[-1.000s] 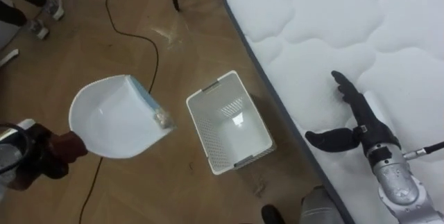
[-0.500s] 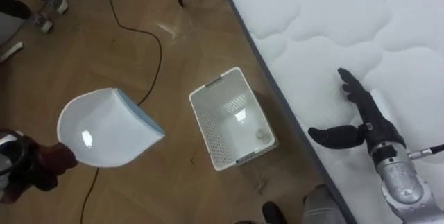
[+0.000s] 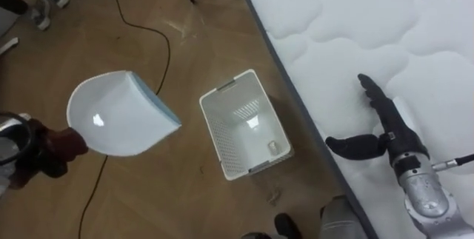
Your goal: Clean bed
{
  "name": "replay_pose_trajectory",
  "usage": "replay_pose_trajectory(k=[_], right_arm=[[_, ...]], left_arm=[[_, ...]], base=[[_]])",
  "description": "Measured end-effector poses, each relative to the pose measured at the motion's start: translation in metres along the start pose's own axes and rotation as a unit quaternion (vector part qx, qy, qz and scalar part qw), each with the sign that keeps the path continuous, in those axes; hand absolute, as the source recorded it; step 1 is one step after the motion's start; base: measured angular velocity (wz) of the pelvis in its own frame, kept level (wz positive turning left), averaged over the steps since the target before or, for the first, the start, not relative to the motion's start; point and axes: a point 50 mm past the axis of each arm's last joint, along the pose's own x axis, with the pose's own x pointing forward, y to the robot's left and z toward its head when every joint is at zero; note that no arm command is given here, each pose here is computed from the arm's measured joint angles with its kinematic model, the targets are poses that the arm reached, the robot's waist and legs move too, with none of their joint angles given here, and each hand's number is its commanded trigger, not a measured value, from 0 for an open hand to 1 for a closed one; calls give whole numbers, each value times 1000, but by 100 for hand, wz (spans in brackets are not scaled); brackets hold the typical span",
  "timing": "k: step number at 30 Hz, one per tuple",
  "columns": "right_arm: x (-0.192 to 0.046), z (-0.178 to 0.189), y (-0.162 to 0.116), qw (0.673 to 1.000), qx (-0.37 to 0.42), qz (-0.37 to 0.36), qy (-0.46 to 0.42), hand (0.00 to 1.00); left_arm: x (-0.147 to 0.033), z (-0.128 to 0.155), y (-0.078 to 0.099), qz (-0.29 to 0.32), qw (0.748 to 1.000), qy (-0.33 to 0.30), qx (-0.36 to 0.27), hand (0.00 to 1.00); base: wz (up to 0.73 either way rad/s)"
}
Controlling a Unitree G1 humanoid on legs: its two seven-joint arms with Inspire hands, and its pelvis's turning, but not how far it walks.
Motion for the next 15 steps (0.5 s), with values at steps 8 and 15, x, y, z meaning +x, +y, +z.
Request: replay_pose_trajectory(k=[8,15], right_arm=[[-3,-15,11,999,-5,28,25,0],[-14,-39,13,997,-2,19,78,0]], left_arm=[[-13,27,-50,-24,992,-119,-23,100],[-32,30,-114,-97,980,-167,-46,100]], base=[[-26],[-11]])
